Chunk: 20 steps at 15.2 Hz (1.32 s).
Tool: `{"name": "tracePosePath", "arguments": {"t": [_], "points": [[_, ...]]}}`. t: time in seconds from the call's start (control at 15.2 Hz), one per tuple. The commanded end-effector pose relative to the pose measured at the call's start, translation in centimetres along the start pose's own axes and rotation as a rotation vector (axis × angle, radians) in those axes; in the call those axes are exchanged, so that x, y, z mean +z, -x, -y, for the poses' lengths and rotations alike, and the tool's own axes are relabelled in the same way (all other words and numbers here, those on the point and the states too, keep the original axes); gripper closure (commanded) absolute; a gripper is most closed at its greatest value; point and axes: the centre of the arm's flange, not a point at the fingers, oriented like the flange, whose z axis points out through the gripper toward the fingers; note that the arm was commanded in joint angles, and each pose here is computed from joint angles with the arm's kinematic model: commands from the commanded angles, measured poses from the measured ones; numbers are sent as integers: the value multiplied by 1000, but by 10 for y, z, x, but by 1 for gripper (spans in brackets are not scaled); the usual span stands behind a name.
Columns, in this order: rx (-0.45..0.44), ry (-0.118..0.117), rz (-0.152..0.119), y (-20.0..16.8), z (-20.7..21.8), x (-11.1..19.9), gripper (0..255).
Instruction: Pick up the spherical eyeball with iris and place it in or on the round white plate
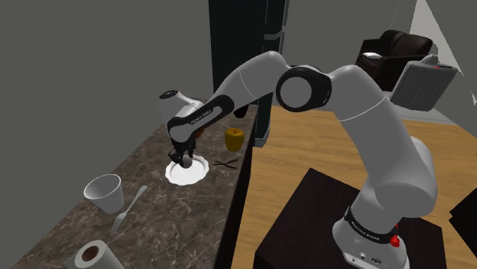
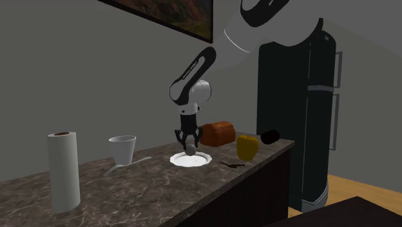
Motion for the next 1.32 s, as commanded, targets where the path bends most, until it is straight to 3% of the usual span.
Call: {"name": "tracePosePath", "arguments": {"t": [0.0,0.59,0.66,0.99,1.25], "points": [[0,0,0,0,1,9,255],[0,0,0,0,1,20,255],[0,0,0,0,1,20,0],[0,0,0,0,1,20,0],[0,0,0,0,1,-30,0]]}}
